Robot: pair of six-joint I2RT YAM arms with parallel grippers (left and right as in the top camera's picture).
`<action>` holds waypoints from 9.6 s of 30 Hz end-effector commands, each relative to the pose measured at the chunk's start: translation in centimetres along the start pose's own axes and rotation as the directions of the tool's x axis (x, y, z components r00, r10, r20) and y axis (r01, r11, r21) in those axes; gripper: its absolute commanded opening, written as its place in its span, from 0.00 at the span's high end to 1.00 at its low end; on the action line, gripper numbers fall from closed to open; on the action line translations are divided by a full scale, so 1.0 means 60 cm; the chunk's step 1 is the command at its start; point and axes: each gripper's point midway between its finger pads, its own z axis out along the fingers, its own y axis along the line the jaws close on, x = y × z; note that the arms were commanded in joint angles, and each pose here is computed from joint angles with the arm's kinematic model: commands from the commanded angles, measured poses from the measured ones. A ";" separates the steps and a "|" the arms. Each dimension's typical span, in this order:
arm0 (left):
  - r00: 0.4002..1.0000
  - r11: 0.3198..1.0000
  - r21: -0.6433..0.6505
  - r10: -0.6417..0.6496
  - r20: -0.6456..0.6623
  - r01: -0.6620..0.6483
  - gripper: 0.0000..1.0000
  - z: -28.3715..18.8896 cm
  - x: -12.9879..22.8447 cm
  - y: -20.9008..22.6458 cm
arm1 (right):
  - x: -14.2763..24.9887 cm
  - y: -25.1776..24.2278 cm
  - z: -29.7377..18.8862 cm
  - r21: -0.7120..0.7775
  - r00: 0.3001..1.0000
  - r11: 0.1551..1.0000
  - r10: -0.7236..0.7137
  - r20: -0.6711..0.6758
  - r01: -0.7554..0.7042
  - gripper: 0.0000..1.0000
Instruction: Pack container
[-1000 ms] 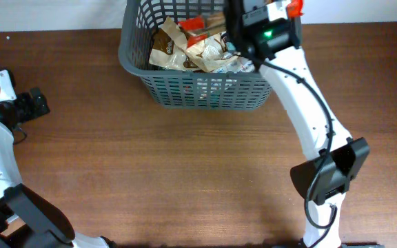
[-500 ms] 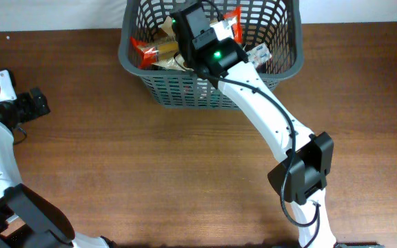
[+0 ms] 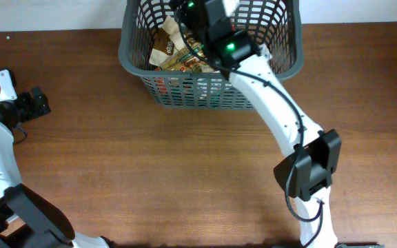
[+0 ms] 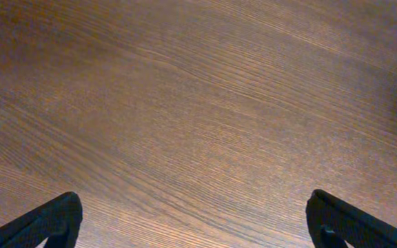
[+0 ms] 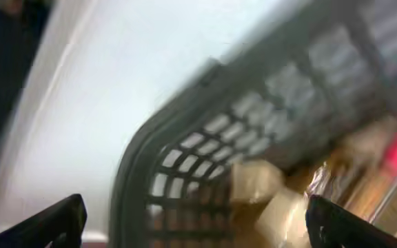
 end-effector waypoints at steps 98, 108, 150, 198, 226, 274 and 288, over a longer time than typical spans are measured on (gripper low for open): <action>0.619 0.973 0.101 0.049 0.784 -0.206 0.01 -0.272 0.159 -0.253 | 0.169 -0.575 -0.549 0.280 0.909 0.875 -0.417 0.024 0.394 0.01; 0.673 0.982 0.072 0.066 0.736 -0.175 0.01 -0.242 0.171 -0.240 | 0.203 -0.645 -0.528 0.374 0.911 0.841 -0.412 -0.027 0.391 0.01; 0.651 0.995 0.010 0.059 0.757 -0.102 0.01 -0.140 0.102 -0.235 | 0.164 -0.607 -0.546 0.332 0.887 0.864 -0.441 0.140 0.377 0.01; 0.949 0.973 0.004 0.222 0.224 -0.229 0.01 -0.122 0.383 -0.203 | 0.164 -0.607 -0.546 0.333 0.887 0.864 -0.441 0.140 0.377 0.01; 0.809 0.962 0.088 0.166 0.564 -0.258 0.01 -0.232 0.330 -0.238 | 0.164 -0.607 -0.546 0.333 0.887 0.864 -0.441 0.140 0.377 0.01; 0.902 0.955 0.077 0.243 0.358 -0.287 0.01 -0.151 0.423 -0.223 | 0.164 -0.607 -0.546 0.333 0.887 0.864 -0.441 0.140 0.377 0.01; 0.902 0.955 0.077 0.243 0.358 -0.287 0.01 -0.151 0.423 -0.223 | 0.164 -0.607 -0.546 0.333 0.887 0.864 -0.441 0.140 0.377 0.01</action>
